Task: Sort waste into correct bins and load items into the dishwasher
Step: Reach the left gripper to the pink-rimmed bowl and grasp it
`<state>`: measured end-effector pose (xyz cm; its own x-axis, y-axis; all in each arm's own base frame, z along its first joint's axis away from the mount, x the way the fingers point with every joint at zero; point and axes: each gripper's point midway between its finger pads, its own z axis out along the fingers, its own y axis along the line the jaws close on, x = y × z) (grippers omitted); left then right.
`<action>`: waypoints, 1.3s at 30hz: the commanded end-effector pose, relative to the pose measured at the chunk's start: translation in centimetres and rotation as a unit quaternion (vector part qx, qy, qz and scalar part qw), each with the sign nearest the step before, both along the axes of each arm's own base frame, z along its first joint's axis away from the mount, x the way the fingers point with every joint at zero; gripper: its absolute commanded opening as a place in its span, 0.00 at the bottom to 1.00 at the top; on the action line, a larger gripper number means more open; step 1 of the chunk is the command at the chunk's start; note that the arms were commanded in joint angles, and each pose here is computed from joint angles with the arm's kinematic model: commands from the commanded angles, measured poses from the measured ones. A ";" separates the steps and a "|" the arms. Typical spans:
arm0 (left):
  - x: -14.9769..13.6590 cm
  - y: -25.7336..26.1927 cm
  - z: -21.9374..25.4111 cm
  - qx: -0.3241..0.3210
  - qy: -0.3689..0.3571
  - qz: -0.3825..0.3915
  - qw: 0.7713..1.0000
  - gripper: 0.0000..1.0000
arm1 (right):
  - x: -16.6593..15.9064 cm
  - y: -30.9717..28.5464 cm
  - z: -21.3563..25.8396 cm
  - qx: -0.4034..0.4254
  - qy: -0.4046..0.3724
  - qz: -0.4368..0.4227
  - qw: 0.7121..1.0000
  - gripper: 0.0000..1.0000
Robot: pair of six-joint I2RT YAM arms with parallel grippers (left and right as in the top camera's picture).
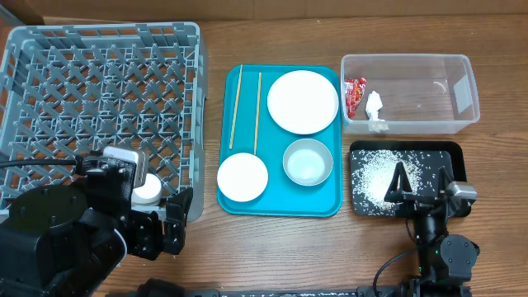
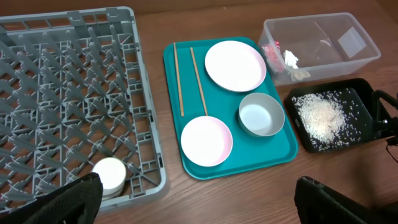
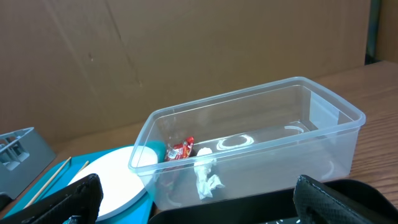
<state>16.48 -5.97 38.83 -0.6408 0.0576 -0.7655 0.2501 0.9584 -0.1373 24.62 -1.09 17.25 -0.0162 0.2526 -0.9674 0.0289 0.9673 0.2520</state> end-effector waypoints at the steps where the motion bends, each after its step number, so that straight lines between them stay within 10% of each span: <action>1: 0.1 0.1 0.0 0.001 0.000 0.004 1.000 1.00 | 0.0 -0.2 -0.2 -0.001 -0.002 -0.006 1.000 1.00; 10: 1.9 -4.3 2.5 -0.116 -0.020 -0.053 0.992 1.00 | 0.0 -0.2 -0.2 -0.001 -0.002 -0.005 1.000 1.00; 16: 4.6 -7.1 -5.5 -0.122 0.123 -0.079 0.982 1.00 | 0.0 -0.2 -0.2 -0.001 -0.002 -0.005 1.000 1.00; 23: 7.6 -7.7 -20.7 -0.014 0.356 -0.019 0.934 0.81 | 0.0 -0.2 -0.2 -0.001 -0.002 -0.006 1.000 1.00; 29: 9.2 -11.1 -26.4 0.126 0.351 -0.036 0.927 0.78 | 0.0 -0.2 -0.2 -0.001 -0.002 -0.006 1.000 1.00; 39: 8.4 -14.6 -33.2 0.160 0.413 -0.031 0.896 0.59 | 0.0 -0.2 -0.2 -0.001 -0.002 -0.006 1.000 1.00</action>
<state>24.86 -20.20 7.07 -0.9639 0.2661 0.0082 0.2655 0.9630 -0.0475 24.62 -1.13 17.25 -0.0155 0.2522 -0.9676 0.0314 0.9673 0.2516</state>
